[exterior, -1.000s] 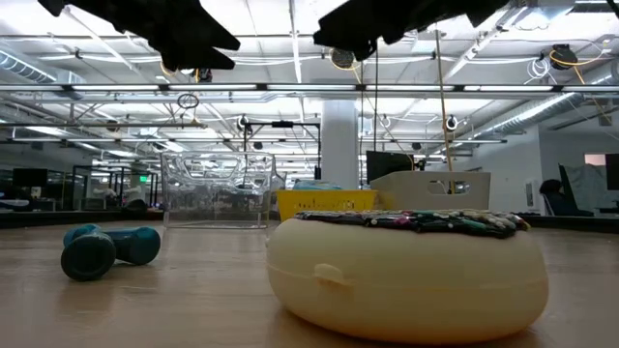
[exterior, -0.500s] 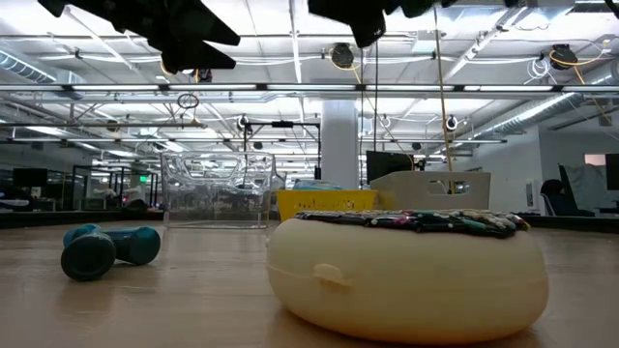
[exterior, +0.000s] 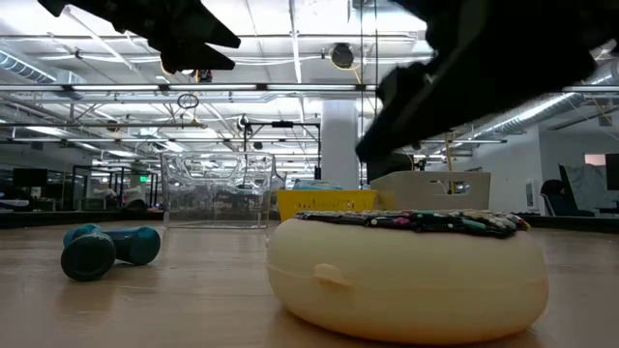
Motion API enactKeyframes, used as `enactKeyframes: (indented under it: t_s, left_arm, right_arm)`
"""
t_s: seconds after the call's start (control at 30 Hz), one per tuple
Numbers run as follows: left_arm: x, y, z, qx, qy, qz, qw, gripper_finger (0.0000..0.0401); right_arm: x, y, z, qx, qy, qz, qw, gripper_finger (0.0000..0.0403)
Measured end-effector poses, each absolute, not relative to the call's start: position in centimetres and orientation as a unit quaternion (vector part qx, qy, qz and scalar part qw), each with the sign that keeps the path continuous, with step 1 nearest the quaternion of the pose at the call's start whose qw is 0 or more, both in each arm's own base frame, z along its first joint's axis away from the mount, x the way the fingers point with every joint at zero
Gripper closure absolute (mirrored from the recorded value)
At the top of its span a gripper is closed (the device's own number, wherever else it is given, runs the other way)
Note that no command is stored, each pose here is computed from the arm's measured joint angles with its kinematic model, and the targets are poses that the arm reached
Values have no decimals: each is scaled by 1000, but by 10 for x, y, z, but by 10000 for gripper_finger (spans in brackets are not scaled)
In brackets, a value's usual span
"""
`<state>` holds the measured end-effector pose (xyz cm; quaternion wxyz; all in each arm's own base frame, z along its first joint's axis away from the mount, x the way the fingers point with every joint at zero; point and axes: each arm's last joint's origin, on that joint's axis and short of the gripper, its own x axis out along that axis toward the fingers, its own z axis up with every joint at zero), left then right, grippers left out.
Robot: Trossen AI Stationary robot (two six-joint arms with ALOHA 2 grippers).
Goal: Pick & Place Food Item
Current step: Put the black donut into the yellow bin
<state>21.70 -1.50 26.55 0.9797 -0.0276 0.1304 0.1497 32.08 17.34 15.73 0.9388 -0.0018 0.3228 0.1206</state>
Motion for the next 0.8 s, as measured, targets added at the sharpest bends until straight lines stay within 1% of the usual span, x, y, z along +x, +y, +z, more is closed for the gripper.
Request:
enactKeyframes:
  t_s: [0.17, 0.33, 0.5, 0.63, 0.8]
  left_arm:
    - [217, -14, 266, -29, 126, 171, 977, 93]
    - [217, -14, 266, -29, 124, 172, 977, 93]
    - [217, -14, 268, -31, 113, 174, 978, 93]
    - [217, -14, 269, -32, 112, 176, 977, 93]
    - [217, -14, 268, -31, 113, 177, 977, 93]
  right_arm:
    - [331, 183, 145, 17, 343, 145, 928, 139]
    - [334, 194, 139, 15, 350, 172, 921, 140]
    - [333, 197, 123, 16, 376, 163, 912, 151]
    - [333, 197, 118, 33, 385, 150, 910, 164]
    - [334, 196, 118, 59, 391, 139, 908, 199]
